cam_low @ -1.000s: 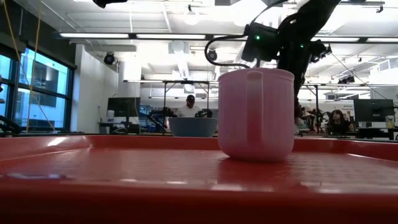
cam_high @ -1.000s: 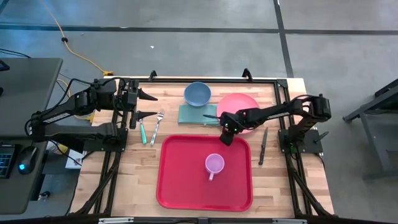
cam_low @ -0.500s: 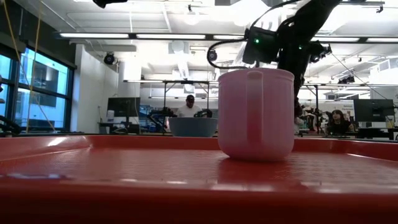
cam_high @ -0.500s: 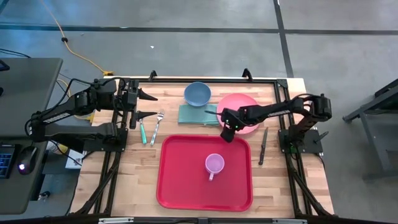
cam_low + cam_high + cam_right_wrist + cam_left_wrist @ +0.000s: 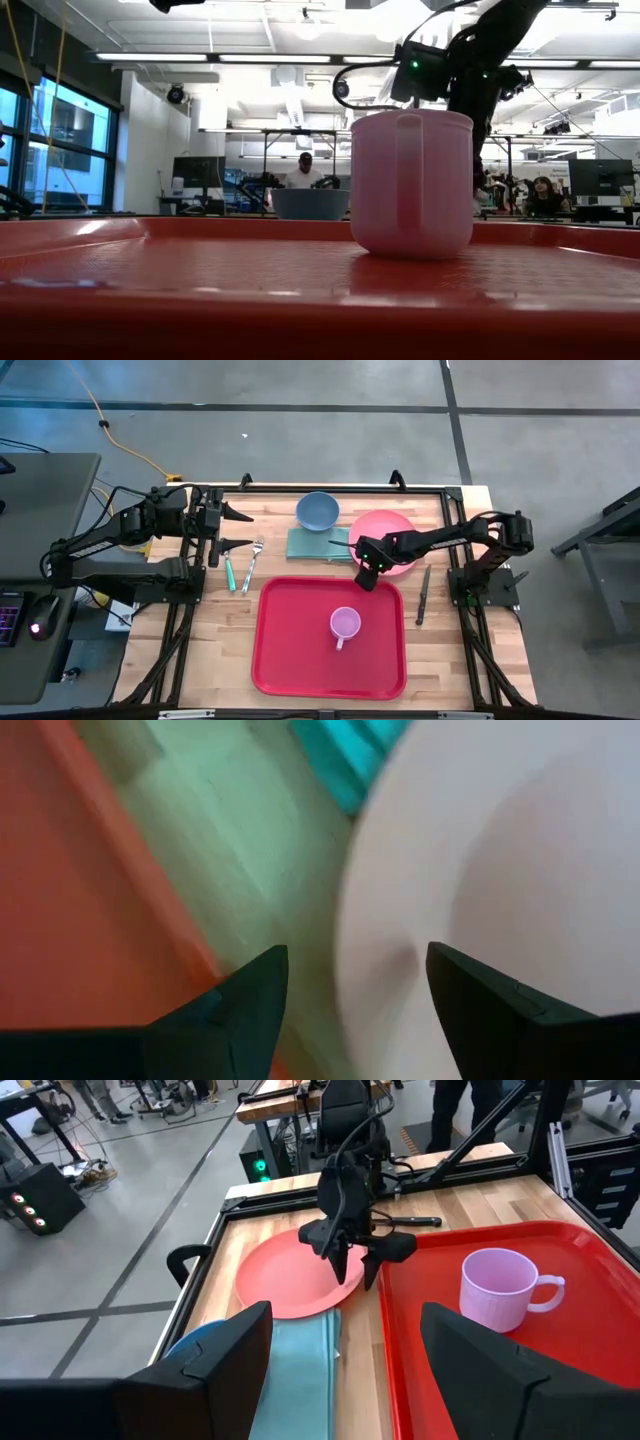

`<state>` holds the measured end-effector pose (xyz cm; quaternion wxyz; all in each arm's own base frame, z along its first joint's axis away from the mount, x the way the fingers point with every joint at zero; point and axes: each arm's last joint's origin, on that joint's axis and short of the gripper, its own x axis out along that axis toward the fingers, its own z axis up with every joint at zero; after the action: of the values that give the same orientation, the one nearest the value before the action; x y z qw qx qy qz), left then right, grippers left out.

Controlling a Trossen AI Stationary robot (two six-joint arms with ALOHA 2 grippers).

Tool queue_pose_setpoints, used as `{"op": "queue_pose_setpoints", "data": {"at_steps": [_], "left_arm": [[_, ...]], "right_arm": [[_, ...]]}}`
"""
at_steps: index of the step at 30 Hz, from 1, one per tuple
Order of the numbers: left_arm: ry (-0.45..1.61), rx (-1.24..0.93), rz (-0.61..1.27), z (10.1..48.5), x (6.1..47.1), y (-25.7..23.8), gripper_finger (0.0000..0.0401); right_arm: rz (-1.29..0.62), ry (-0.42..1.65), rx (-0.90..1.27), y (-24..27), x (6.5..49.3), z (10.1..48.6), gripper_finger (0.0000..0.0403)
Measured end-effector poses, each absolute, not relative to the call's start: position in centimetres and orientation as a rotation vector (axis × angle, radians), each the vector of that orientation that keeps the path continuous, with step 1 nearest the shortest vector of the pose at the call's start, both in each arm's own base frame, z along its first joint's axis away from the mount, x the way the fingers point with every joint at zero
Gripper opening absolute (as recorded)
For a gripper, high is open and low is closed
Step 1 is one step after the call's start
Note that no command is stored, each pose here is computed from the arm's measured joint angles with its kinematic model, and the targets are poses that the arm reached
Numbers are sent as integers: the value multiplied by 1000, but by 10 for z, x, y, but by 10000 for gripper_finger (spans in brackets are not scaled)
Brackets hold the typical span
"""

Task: Set up tray
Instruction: Put the pink plate on the tray to the left of the purple mug

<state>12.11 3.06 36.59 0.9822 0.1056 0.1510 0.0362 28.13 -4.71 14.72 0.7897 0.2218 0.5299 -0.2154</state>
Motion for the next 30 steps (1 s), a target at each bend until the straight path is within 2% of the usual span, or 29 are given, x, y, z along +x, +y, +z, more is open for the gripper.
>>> {"op": "queue_pose_setpoints", "data": {"at_steps": [19,22,30], "left_arm": [[304,212,73,366,121,31,287],[304,212,73,366,121,31,287],[304,212,74,366,121,31,287]], "right_arm": [[-468,1123,477,-47,277,139,217],[-475,1124,471,-47,277,139,193],[-436,1128,465,-47,277,139,94]]}}
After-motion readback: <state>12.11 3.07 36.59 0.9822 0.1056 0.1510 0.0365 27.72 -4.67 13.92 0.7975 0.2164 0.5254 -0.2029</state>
